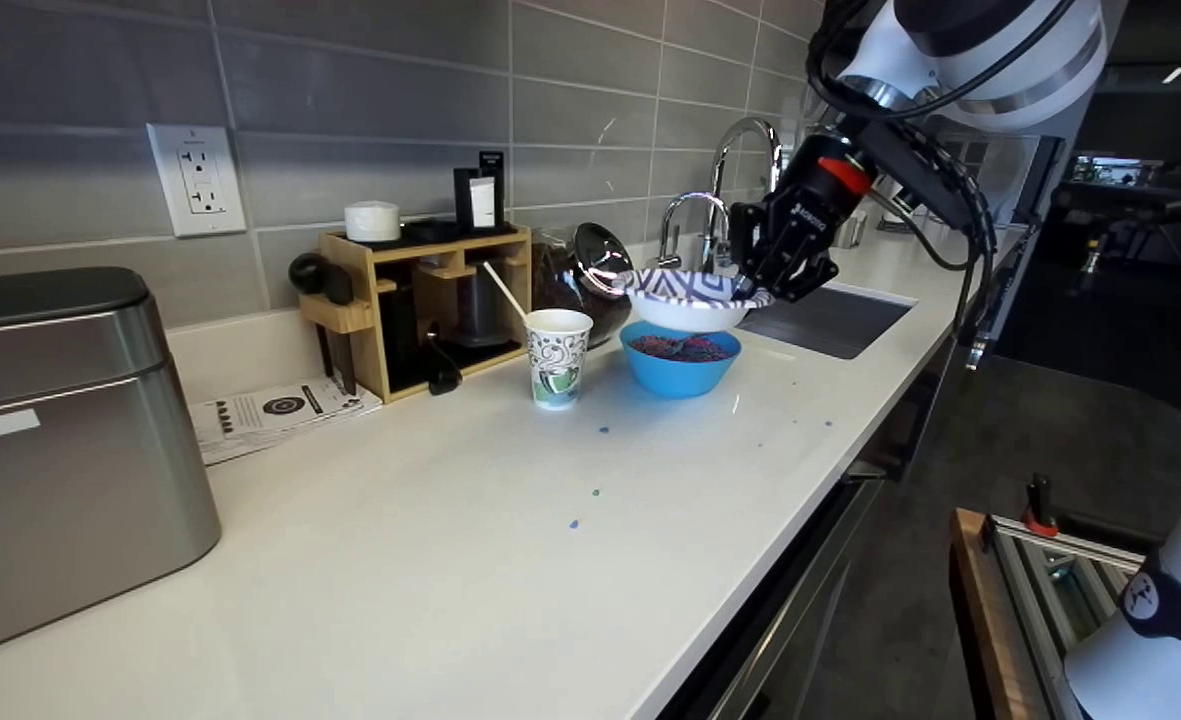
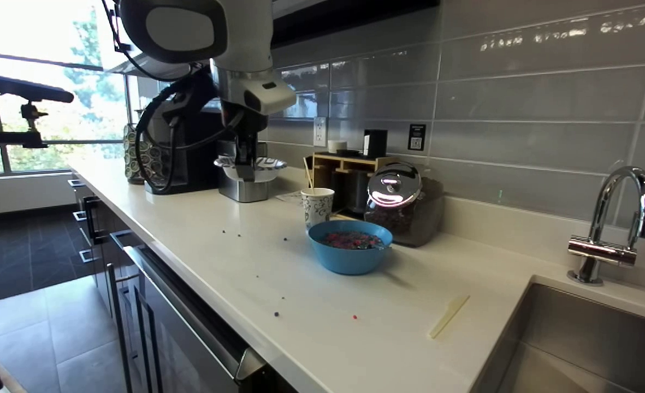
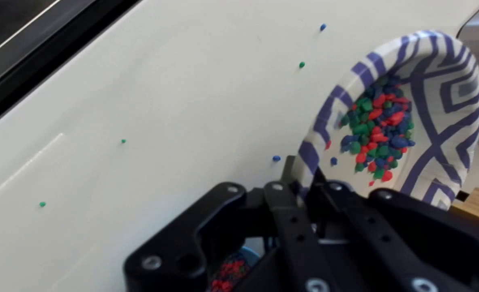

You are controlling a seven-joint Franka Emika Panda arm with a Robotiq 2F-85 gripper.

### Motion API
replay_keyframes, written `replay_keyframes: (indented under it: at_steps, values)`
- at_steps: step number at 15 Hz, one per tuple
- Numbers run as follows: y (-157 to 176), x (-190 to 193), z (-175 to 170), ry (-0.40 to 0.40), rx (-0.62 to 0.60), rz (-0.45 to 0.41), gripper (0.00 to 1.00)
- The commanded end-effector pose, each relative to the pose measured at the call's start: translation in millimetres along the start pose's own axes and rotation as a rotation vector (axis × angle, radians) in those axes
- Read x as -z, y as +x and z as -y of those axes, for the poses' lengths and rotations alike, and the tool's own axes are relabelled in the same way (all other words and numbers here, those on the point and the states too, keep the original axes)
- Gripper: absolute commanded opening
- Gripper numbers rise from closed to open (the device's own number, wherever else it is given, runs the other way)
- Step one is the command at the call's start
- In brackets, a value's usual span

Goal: Pour the contents of the white plate into the blue bowl

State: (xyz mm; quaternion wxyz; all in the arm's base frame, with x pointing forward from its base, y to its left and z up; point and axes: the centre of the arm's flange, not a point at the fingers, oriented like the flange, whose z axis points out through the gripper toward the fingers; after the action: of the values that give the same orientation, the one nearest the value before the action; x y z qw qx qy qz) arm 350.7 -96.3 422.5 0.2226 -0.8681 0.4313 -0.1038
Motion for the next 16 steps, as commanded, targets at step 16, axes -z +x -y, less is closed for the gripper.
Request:
replay_keyframes:
  at_steps: [16]
  values:
    - [69, 20, -27, -0.072, -0.035, -0.33, 0.01]
